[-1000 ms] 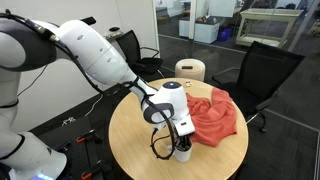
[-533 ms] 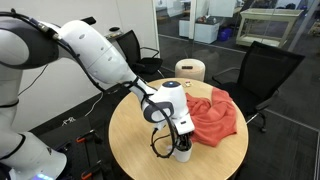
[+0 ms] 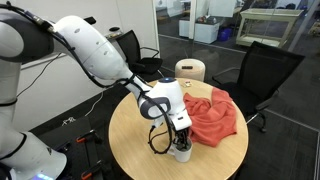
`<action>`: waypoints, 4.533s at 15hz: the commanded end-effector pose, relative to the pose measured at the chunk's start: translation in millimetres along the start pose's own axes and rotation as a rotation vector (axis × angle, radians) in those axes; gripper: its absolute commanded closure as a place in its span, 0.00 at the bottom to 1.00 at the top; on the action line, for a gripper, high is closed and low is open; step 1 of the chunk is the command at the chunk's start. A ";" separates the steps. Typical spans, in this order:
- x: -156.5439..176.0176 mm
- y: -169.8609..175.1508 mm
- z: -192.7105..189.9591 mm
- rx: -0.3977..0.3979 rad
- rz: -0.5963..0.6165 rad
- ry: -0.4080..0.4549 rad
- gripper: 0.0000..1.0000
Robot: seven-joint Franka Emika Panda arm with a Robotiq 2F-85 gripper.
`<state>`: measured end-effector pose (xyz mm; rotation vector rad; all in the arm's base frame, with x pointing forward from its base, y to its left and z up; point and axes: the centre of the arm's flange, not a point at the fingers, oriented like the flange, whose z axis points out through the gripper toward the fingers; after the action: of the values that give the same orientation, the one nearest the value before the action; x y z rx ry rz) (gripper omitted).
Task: Take the green pen out of the mug and place it on the table
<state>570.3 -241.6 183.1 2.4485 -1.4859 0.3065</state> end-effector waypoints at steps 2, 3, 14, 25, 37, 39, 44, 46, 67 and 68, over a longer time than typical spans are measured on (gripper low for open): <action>-15.0 28.7 -50.1 0.016 -0.009 0.046 0.97; -15.8 33.8 -59.5 0.024 -0.013 0.059 0.97; -55.8 76.6 -163.4 0.162 -0.129 0.243 0.97; -151.8 -5.3 -185.1 0.298 -0.432 0.158 0.97; -211.9 -84.1 -134.6 0.303 -0.763 -0.128 0.97; -210.9 -93.8 -122.3 0.296 -0.810 -0.186 0.97; -211.8 -115.4 -94.7 0.256 -0.913 -0.313 0.97; -214.5 -123.1 -84.3 0.232 -0.949 -0.354 0.97; -244.2 -151.6 -53.3 0.257 -1.102 -0.307 0.00; -243.8 -151.3 -53.0 0.257 -1.100 -0.305 0.00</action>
<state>596.0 48.4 131.3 3.1692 0.0088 -0.1653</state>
